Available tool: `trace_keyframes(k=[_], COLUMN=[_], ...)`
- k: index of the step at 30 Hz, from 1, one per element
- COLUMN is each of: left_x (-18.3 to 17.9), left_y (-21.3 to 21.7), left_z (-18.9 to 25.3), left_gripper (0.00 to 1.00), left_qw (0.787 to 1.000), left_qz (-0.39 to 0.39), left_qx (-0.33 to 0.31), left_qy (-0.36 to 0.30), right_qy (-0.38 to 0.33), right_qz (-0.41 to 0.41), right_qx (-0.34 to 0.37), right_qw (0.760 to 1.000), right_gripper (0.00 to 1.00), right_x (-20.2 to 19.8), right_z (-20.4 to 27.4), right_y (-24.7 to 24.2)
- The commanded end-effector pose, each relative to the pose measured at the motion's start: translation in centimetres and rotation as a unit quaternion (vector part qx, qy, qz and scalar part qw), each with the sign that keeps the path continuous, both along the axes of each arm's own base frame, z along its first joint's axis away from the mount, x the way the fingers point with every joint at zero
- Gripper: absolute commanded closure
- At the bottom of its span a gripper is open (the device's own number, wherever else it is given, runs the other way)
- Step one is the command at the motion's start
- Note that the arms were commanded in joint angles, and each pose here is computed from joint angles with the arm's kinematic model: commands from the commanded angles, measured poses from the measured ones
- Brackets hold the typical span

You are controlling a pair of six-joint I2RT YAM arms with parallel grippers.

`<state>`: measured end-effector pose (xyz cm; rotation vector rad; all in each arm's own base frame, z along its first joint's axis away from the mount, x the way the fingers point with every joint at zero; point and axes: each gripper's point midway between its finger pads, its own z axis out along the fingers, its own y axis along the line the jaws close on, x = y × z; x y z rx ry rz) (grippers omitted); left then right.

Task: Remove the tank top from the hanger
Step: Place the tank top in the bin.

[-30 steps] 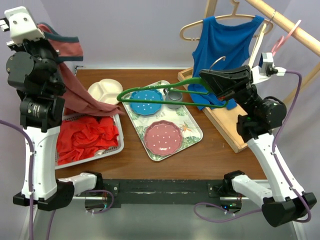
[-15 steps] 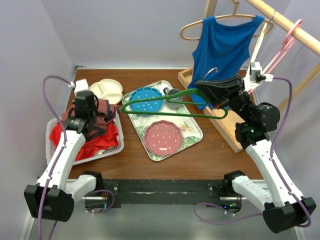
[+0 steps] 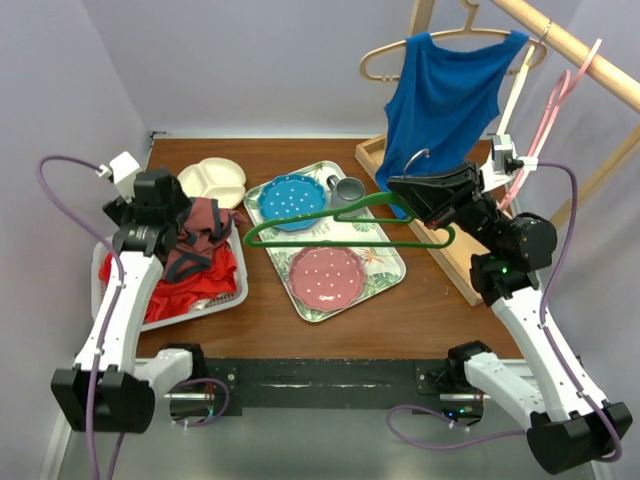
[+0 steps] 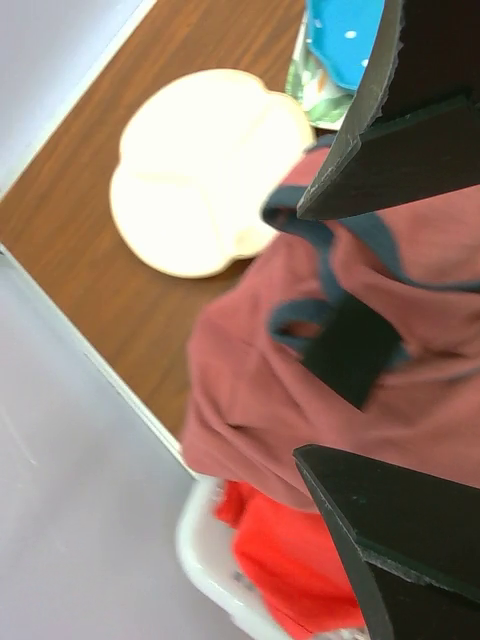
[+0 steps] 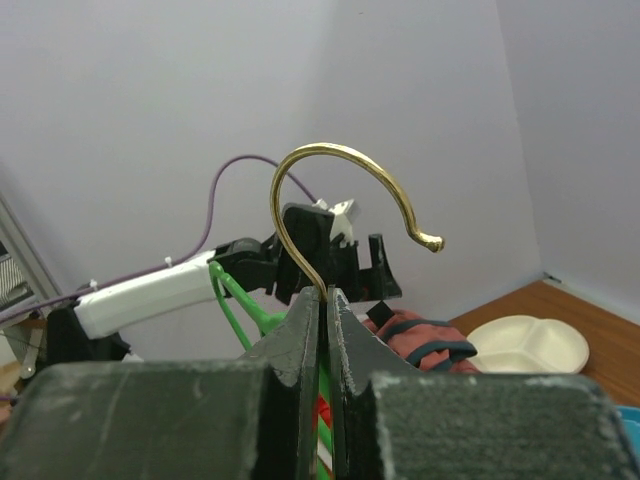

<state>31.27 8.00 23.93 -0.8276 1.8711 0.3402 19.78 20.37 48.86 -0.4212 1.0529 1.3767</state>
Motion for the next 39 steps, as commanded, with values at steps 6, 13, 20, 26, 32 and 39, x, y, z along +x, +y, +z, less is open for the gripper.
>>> trace_keyframes(k=[6, 13, 20, 26, 32, 39], left_x=[7.9, 8.5, 8.7, 8.9, 7.5, 1.7], left_y=[-0.1, 2.2, 0.7, -0.6, 0.8, 3.3], left_z=[2.8, -3.8, -9.4, -10.2, -6.1, 2.6], left_gripper=[0.05, 0.00, 0.01, 0.46, 1.00, 1.00], left_qw=[0.986, 0.977, 0.959, 0.950, 0.966, 0.989], left_qz=[-0.143, -0.180, -0.240, -0.271, -0.224, -0.114], left_qx=[0.085, 0.057, 0.007, -0.017, 0.011, 0.076], left_qy=[0.002, 0.096, 0.150, 0.151, 0.130, 0.051], right_qy=[0.004, 0.005, 0.016, 0.016, 0.018, 0.032], right_qz=[0.008, -0.005, -0.011, -0.018, -0.023, -0.039], right_qx=[-0.011, -0.024, -0.031, -0.034, -0.037, -0.038], right_qw=[1.000, 1.000, 0.999, 0.999, 0.999, 0.998], right_gripper=[1.00, 1.00, 1.00, 1.00, 1.00, 1.00], right_x=[-0.8, -0.7, 0.1, 0.5, 0.6, 1.5], right_z=[-0.6, -0.7, -1.3, -1.1, -1.1, -1.4], right_y=[0.2, 0.0, 0.3, 0.2, 0.2, 0.0])
